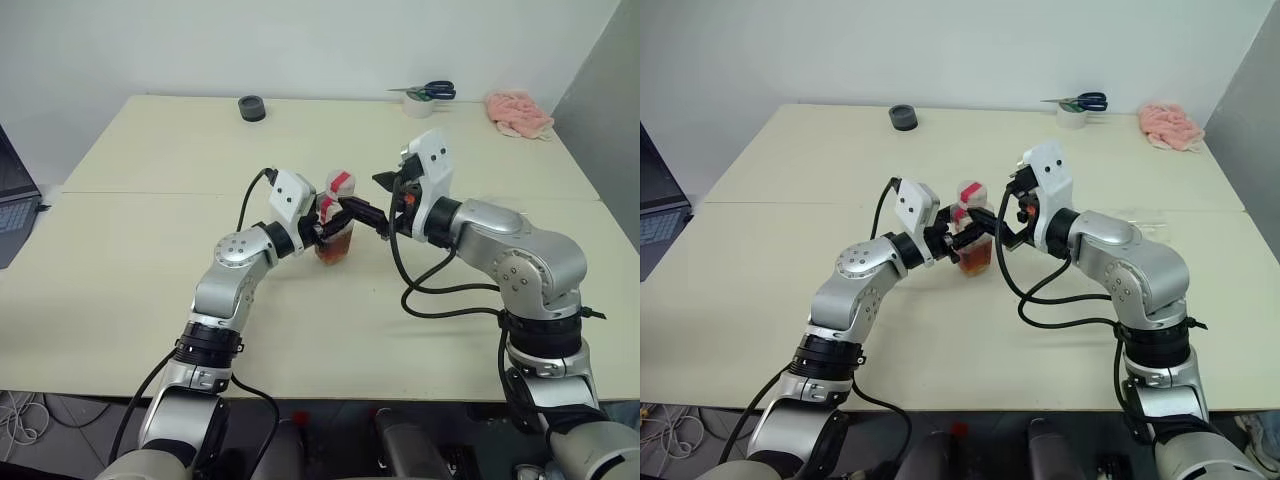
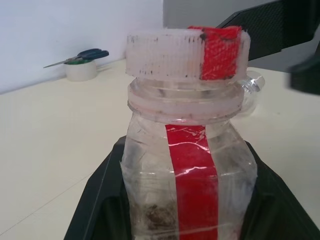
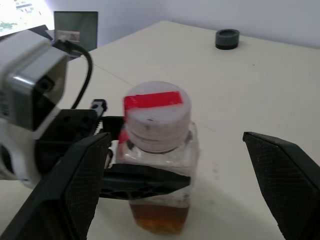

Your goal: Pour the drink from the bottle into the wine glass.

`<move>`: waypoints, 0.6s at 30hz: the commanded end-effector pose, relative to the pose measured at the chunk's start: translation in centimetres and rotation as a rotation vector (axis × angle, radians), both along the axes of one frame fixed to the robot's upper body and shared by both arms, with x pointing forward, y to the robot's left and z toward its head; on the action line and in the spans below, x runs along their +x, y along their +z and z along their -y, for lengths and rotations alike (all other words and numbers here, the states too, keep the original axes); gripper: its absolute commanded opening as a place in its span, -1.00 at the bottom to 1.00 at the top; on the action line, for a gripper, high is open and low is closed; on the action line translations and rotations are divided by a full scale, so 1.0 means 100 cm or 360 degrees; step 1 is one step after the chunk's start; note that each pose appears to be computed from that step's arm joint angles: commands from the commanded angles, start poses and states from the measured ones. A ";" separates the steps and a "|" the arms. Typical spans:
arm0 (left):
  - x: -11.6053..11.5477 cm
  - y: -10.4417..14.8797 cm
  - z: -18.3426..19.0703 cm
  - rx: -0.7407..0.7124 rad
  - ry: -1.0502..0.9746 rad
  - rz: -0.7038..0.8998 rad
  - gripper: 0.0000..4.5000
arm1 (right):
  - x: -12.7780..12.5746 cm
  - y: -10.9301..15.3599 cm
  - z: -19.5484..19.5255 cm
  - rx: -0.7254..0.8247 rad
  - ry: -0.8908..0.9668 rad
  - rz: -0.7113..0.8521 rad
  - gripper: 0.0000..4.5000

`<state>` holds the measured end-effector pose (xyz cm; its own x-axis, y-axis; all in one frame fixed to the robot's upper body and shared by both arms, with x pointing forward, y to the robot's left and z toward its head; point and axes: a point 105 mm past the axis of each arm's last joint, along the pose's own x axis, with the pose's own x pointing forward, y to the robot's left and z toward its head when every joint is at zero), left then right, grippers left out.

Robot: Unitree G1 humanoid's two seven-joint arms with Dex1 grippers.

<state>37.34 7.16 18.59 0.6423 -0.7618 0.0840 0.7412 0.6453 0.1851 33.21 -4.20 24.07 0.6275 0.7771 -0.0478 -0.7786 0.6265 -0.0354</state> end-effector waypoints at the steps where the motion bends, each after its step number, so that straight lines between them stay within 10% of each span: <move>1: -0.006 0.019 0.000 -0.0034 -0.0020 0.0109 -0.15 | -0.015 0.014 -0.007 0.0046 0.0117 0.0073 1.00; 18: -0.006 0.018 0.001 -0.0037 -0.0017 0.0105 -0.15 | 0.014 0.012 -0.019 0.0181 -0.0067 -0.0054 1.00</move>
<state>37.31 7.25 18.40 0.6460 -0.7592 0.0796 0.7401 0.6484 0.1782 34.88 -2.58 23.71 0.6675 0.7435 -0.0407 -0.7391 0.6682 0.0851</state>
